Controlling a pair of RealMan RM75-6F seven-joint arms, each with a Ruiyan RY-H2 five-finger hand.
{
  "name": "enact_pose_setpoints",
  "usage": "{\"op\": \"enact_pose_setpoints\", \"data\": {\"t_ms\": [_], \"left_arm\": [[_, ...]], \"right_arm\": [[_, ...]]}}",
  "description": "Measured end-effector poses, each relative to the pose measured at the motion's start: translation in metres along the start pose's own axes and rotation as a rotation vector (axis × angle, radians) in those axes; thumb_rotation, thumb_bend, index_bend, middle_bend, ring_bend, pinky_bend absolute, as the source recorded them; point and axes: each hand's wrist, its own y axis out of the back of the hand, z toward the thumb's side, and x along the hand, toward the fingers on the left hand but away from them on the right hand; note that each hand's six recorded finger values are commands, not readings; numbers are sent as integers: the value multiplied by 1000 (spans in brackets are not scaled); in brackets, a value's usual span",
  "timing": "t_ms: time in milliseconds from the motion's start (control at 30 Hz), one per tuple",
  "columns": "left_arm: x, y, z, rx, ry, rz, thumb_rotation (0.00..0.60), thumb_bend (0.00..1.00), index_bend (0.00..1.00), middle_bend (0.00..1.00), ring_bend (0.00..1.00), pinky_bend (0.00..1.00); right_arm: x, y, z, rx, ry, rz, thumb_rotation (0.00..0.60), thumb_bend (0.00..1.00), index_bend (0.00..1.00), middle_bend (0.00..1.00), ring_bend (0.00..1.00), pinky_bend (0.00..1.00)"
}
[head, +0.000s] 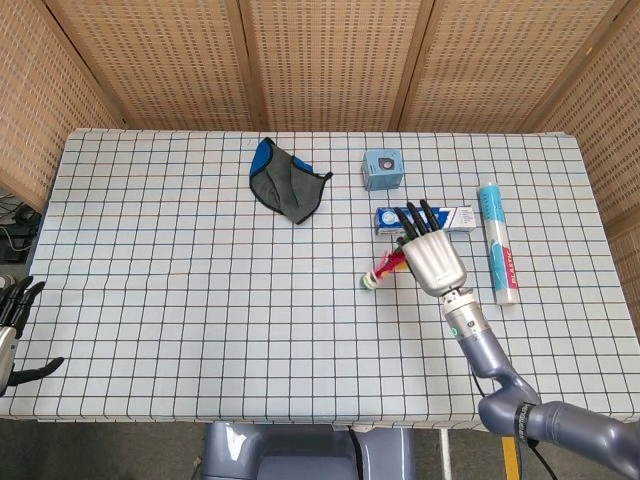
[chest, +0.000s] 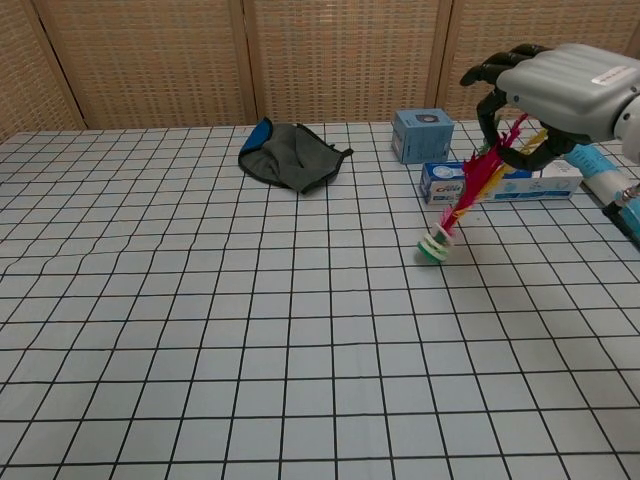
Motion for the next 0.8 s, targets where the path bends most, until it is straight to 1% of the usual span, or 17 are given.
{"op": "enact_pose_setpoints", "data": {"t_ms": [133, 233, 367, 533, 667, 800], "left_arm": [[0, 0, 0, 0, 1, -1, 600, 0, 0, 0, 0, 0], [0, 0, 0, -1, -1, -1, 600, 0, 0, 0, 0, 0], [0, 0, 1, 0, -1, -1, 600, 0, 0, 0, 0, 0], [-1, 0, 0, -1, -1, 3, 600, 0, 0, 0, 0, 0], [-1, 0, 1, -2, -2, 3, 600, 0, 0, 0, 0, 0], [-2, 0, 2, -1, -7, 2, 600, 0, 0, 0, 0, 0]], "right_arm": [[-4, 13, -3, 48, 3, -27, 600, 712, 817, 162, 0, 28], [-4, 14, -3, 56, 3, -27, 600, 712, 817, 164, 0, 28], [-2, 6, -3, 73, 6, -11, 600, 712, 817, 169, 0, 37], [5, -15, 1, 72, 16, 22, 600, 712, 818, 172, 0, 39], [11, -19, 9, 70, 42, 18, 600, 711, 817, 177, 0, 42], [17, -18, 26, 71, 86, -11, 600, 688, 811, 181, 0, 52]]}}
